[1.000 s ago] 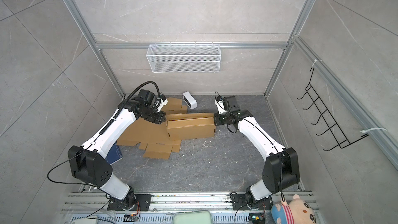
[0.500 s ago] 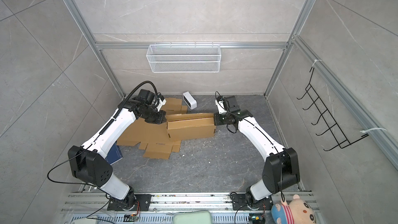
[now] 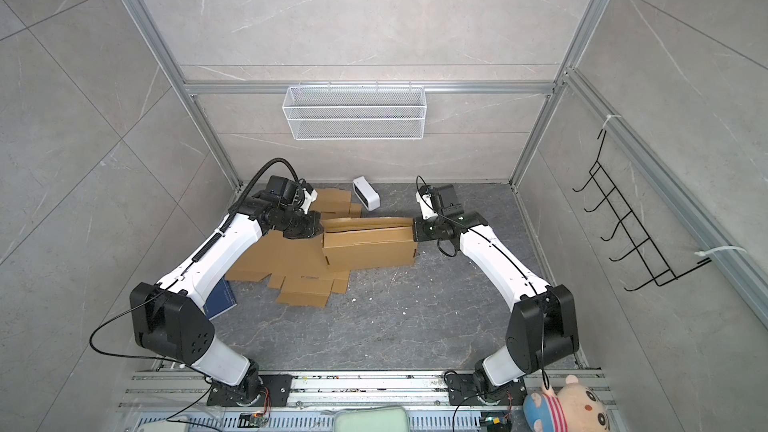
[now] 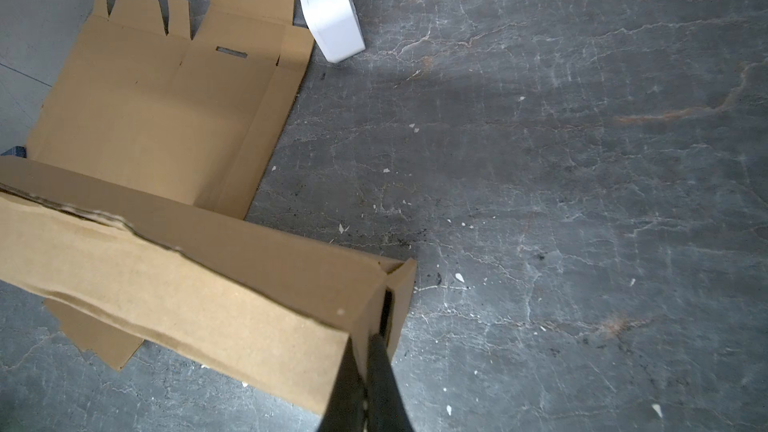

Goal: Fold the paper box

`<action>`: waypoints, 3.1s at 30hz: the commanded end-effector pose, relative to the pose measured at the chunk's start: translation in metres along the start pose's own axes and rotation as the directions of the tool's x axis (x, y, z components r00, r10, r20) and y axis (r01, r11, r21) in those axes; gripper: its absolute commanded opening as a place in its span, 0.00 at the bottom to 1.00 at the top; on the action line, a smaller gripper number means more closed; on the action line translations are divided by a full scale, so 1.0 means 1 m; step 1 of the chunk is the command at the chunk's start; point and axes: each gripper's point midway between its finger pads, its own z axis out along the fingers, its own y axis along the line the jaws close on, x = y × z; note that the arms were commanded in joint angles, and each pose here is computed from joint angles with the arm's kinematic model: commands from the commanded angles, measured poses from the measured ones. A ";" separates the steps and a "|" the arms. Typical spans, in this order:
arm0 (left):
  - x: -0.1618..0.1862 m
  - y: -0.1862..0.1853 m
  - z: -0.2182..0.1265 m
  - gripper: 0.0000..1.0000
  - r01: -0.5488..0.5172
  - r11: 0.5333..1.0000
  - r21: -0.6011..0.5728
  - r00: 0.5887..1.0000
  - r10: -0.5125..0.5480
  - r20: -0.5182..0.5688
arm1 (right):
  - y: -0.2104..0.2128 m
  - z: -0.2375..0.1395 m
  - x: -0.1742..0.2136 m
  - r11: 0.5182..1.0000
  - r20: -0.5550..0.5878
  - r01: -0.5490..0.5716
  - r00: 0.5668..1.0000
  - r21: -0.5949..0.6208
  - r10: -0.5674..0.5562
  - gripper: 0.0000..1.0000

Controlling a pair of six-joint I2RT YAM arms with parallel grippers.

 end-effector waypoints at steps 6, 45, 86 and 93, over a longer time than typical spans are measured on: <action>0.016 -0.011 0.009 0.05 0.036 0.997 0.072 0.998 -0.032 -0.057 | 0.003 0.005 0.031 1.000 -0.108 -0.026 0.994 -0.007 0.025 0.00; 0.050 0.010 0.035 0.04 0.025 0.999 0.044 0.996 -0.021 -0.082 | 0.022 -0.023 0.006 0.993 -0.019 -0.051 0.999 -0.111 0.049 0.41; 0.051 0.015 0.042 0.03 0.002 1.000 0.019 0.995 0.000 -0.095 | 0.130 0.027 -0.019 0.406 0.056 0.879 0.432 -0.250 -0.900 0.85; 0.052 0.015 0.043 0.03 -0.003 1.000 0.017 0.995 0.004 -0.101 | 0.126 0.044 -0.009 0.356 -0.003 0.907 0.365 -0.223 -0.931 0.84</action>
